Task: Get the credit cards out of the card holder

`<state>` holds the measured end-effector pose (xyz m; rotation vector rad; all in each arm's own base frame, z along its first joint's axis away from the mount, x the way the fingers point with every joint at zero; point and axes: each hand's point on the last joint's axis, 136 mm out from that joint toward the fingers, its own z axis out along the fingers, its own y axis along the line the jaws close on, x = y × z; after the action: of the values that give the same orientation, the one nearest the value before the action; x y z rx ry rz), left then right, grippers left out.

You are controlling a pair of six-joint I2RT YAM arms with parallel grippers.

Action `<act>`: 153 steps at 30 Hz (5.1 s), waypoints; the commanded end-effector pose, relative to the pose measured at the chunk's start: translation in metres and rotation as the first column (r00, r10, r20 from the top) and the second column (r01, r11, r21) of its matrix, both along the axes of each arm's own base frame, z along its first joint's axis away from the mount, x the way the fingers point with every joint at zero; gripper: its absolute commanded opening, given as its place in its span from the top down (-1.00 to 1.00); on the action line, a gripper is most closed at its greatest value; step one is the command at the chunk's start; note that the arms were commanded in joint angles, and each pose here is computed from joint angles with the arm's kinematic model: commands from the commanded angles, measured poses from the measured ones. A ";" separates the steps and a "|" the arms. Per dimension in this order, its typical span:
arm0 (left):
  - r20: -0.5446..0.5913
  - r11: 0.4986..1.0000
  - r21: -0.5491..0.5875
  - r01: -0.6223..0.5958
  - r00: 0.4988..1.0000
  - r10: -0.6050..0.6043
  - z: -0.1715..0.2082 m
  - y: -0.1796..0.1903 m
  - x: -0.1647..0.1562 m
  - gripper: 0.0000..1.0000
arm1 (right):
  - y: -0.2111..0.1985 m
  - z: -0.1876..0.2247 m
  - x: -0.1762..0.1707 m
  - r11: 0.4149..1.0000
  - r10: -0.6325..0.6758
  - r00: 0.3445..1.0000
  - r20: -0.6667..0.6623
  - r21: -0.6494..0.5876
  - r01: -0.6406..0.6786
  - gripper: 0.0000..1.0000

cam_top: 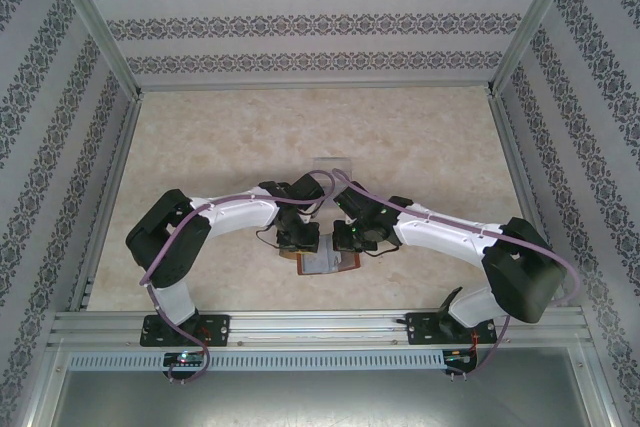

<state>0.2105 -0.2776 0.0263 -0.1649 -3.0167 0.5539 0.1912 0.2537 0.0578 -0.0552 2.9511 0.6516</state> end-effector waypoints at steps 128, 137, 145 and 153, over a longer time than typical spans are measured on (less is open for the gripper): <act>0.087 0.977 -0.104 -0.188 0.977 0.197 0.045 0.042 0.023 0.57 | 0.005 0.063 0.164 0.534 0.846 0.476 0.242 -0.365 -0.763 0.64; 0.064 0.981 -0.111 -0.162 0.983 0.169 0.035 0.031 0.021 0.58 | 0.000 0.059 0.164 0.897 0.440 0.843 0.309 -0.202 -0.394 0.68; 0.040 0.983 -0.102 -0.153 0.987 0.157 0.023 0.027 0.018 0.59 | 0.008 0.047 0.175 0.983 0.186 0.952 0.244 -0.037 -0.183 0.81; 0.039 0.983 -0.098 -0.156 0.986 0.160 0.021 0.028 0.017 0.59 | 0.014 0.025 0.180 0.985 0.174 0.964 0.203 -0.028 -0.172 0.81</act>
<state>0.2267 -0.2414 0.0439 0.0774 -3.0648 0.6851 0.3681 0.2638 0.0894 -0.4170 2.7504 0.5736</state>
